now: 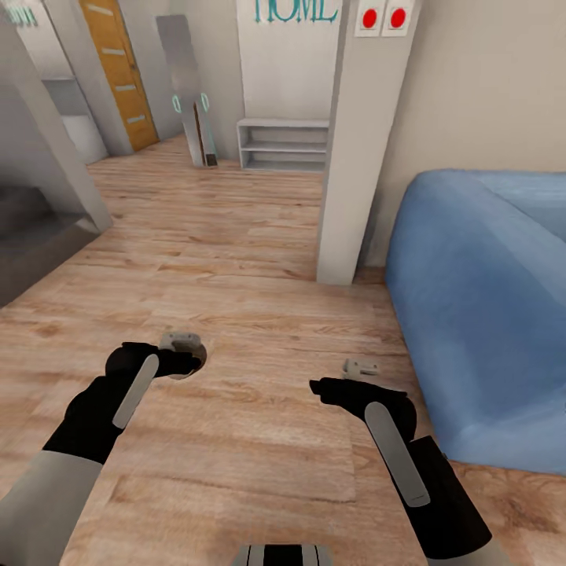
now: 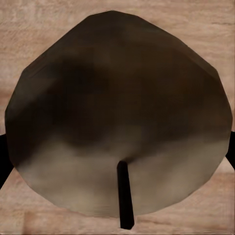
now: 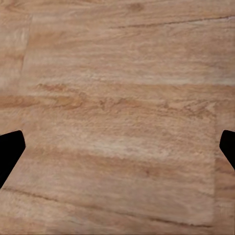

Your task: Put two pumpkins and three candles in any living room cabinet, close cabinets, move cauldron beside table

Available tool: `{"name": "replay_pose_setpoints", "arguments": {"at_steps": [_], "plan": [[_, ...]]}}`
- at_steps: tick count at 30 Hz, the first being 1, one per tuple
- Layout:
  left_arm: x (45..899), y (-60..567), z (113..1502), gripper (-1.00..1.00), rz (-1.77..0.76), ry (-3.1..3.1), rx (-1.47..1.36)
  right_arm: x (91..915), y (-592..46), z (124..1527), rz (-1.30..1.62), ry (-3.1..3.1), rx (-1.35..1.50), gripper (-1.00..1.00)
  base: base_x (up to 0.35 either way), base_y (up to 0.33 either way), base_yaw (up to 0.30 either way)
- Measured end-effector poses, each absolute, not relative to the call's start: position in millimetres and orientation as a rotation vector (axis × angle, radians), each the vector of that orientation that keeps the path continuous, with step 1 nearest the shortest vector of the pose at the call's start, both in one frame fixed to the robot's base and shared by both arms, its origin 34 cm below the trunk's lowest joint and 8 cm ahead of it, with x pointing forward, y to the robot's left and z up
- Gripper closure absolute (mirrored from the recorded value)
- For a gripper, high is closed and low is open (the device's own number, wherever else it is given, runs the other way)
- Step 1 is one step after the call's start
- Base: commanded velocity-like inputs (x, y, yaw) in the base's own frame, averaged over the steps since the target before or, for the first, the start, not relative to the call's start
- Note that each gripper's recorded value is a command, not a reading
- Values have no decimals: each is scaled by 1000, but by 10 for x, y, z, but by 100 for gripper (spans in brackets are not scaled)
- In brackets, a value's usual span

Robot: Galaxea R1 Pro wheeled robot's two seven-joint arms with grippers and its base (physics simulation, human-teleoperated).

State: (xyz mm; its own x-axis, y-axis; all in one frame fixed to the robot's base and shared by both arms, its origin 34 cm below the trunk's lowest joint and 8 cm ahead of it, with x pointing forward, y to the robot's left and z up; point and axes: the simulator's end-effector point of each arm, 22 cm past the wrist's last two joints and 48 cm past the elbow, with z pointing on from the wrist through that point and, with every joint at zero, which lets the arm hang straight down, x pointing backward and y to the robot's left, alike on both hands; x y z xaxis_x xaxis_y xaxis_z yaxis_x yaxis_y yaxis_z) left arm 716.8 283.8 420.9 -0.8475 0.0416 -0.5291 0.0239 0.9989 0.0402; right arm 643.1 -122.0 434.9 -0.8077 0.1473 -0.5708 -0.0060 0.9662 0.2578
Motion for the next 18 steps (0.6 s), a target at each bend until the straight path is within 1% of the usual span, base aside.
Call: {"name": "replay_pose_setpoints", "arguments": {"at_steps": [4,12,18], "plan": [[7174,2845,4288,100,44,2571,45,6433,-1196,4421,335,2482,96,-100,-69,-20,176],[7186,2832,4434,100,41,2550,44,6441,-1182,4556,337,2460,92,-100,-11,-3,155],[7193,2838,4538,100,44,2535,43,6445,-1178,4650,337,2445,88,-100,-1,0,94]]}}
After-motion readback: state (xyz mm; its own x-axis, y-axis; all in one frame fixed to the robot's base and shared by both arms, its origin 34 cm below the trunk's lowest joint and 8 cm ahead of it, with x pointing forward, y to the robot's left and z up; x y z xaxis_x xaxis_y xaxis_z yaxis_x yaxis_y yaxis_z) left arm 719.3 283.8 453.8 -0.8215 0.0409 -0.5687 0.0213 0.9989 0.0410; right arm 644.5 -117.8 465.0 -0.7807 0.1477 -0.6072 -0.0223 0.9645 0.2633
